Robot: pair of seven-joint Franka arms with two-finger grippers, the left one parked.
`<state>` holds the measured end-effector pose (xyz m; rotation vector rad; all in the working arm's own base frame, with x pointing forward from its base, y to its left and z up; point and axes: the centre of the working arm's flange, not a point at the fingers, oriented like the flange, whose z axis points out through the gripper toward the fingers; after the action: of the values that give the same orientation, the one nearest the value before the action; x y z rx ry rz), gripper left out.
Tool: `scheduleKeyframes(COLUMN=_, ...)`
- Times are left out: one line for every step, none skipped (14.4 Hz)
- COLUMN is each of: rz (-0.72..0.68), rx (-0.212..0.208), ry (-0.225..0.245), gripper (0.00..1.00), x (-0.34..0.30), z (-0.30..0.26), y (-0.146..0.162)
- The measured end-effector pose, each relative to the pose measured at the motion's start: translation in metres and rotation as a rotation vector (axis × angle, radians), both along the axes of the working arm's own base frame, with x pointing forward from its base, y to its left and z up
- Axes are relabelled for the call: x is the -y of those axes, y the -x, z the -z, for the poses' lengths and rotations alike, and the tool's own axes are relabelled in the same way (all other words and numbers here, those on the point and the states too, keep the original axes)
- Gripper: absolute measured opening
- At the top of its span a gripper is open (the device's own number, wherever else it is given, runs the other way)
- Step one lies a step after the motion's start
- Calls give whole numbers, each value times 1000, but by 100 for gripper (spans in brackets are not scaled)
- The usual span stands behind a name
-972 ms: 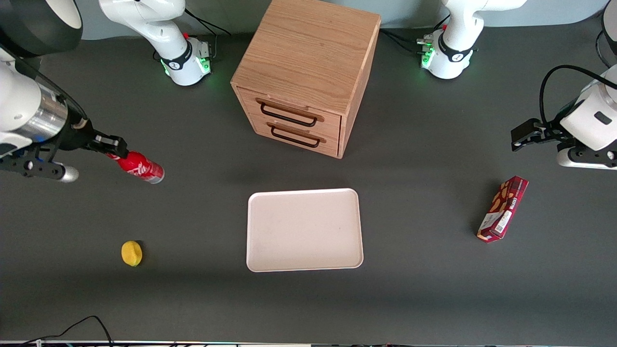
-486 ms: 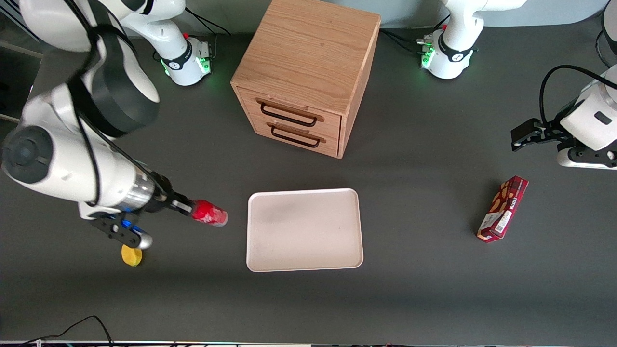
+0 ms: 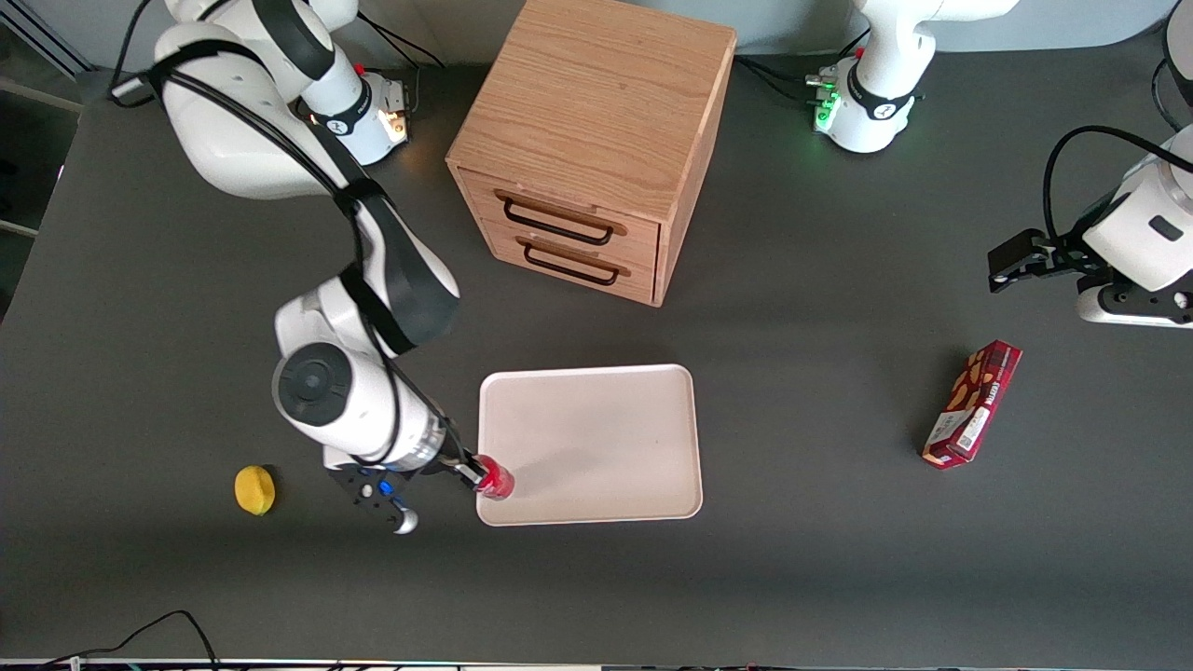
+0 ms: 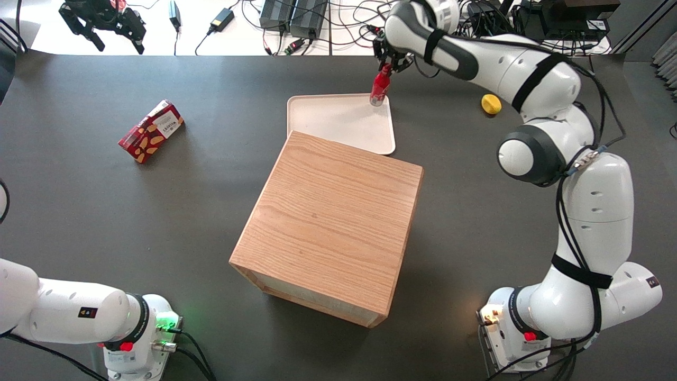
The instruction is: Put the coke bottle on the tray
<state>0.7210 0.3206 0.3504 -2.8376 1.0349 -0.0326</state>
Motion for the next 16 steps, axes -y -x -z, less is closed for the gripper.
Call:
scheduleKeyframes(rz=5, rx=1, ry=-3, gripper=32, x=-4, z=16, y=-1)
scheduleKeyframes(rz=8, rx=5, ry=-6, gripper=32, x=-6, z=23, y=-3)
scheduleKeyframes(rz=11, rx=11, ry=-10, gripper=32, x=-5, z=20, y=-4)
scheduleKeyframes(rz=14, rx=13, ry=-10, gripper=37, x=-4, z=19, y=-5)
scheduleKeyframes(rz=16, rx=15, ry=-11, gripper=46, x=-2, z=17, y=-6)
scheduleKeyframes(rz=17, rx=15, ry=-11, gripper=57, x=-1, z=16, y=-7)
scheduleKeyframes(rz=19, rx=10, ry=-8, gripper=67, x=0, z=15, y=-7)
scheduleKeyframes(rz=20, rx=1, ry=-5, gripper=76, x=2, z=14, y=-6)
scheduleKeyframes(rz=18, rx=-12, ry=-1, gripper=85, x=4, z=8, y=-6)
scheduleKeyframes(rz=7, rx=-26, ry=6, gripper=97, x=7, z=-6, y=-4)
scheduleKeyframes(rz=-18, rx=-43, ry=18, gripper=100, x=12, z=-29, y=1)
scheduleKeyframes(rz=-45, rx=-58, ry=33, gripper=100, x=19, z=-61, y=8)
scheduleKeyframes(rz=-77, rx=-65, ry=46, gripper=100, x=30, z=-105, y=19)
scheduleKeyframes(rz=-121, rx=-70, ry=55, gripper=100, x=44, z=-153, y=35)
scheduleKeyframes(rz=-170, rx=-72, ry=68, gripper=100, x=62, z=-201, y=54)
scheduleKeyframes(rz=-223, rx=-69, ry=90, gripper=100, x=82, z=-246, y=76)
